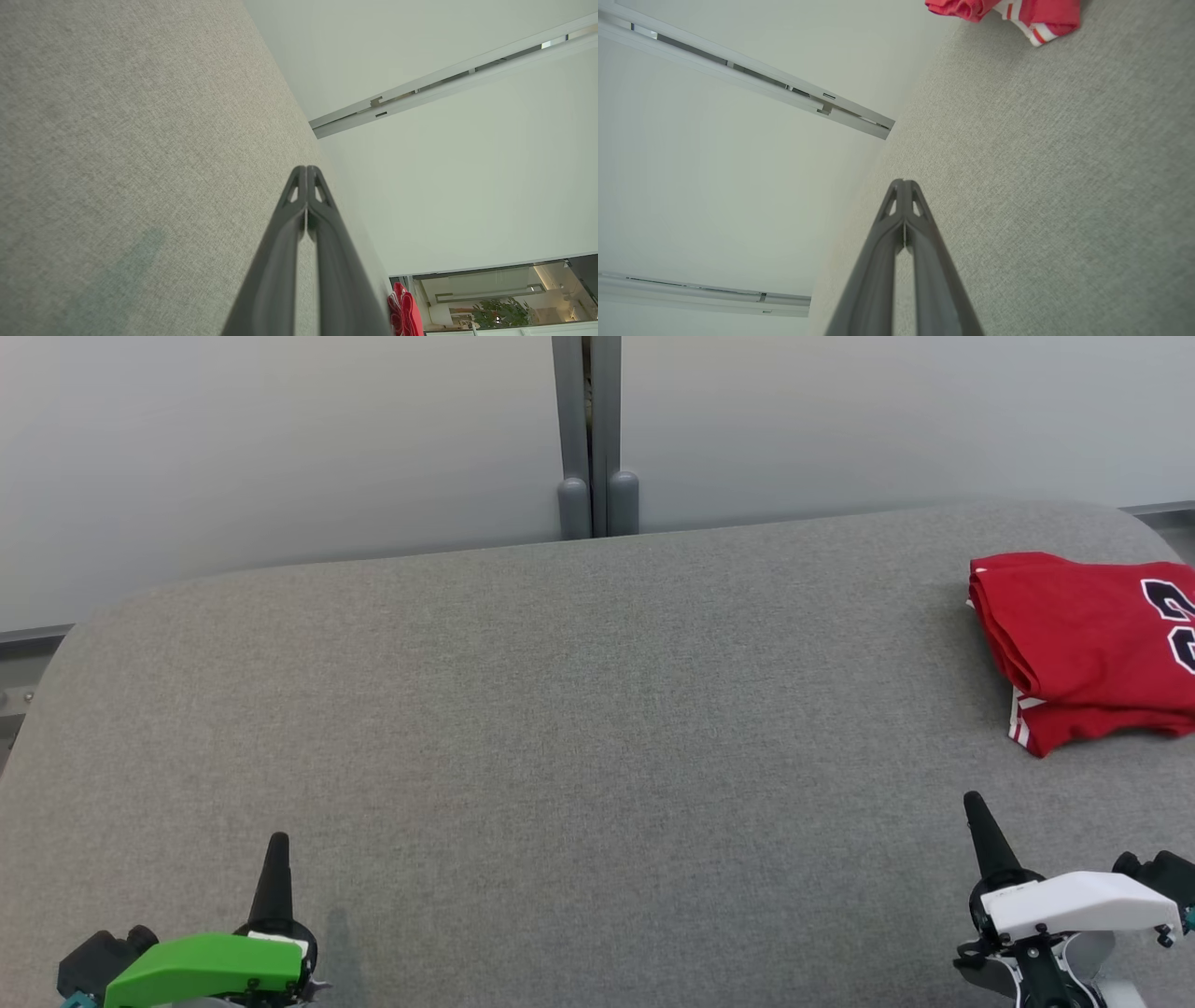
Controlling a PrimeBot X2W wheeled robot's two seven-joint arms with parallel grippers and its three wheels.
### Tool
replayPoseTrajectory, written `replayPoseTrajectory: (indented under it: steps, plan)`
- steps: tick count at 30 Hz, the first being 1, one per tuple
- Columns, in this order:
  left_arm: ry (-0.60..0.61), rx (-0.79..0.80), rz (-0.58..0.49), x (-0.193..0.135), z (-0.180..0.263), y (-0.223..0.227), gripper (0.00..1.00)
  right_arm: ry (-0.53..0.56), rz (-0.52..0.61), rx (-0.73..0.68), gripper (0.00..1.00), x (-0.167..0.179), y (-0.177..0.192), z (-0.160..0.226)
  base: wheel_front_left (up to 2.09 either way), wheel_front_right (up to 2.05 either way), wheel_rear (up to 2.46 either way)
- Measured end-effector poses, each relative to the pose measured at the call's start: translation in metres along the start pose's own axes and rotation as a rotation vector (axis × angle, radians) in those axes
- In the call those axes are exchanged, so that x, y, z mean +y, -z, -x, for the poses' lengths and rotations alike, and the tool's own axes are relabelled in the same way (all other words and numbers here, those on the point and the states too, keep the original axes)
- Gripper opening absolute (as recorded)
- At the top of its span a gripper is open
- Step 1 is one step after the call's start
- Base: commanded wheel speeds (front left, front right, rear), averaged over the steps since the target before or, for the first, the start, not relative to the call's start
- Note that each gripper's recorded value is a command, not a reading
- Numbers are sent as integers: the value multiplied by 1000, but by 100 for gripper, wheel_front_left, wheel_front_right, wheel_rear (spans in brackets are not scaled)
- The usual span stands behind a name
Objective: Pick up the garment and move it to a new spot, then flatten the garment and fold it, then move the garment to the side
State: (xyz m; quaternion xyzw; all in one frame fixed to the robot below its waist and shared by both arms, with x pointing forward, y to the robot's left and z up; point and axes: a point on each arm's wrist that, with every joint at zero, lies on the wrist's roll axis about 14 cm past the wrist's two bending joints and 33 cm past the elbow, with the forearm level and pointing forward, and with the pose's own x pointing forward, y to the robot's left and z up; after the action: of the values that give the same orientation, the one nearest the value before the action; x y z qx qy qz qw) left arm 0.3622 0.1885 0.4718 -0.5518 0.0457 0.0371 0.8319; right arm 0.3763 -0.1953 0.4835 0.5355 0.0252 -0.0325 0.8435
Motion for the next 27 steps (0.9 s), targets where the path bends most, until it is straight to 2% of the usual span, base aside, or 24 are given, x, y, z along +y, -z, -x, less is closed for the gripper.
replayPoseTrajectory:
  steps: [27]
  plan:
    - [42,-6,214,-12,-11,-11,0,-32,-232,6,0,9,-6,-6,0,0,0]
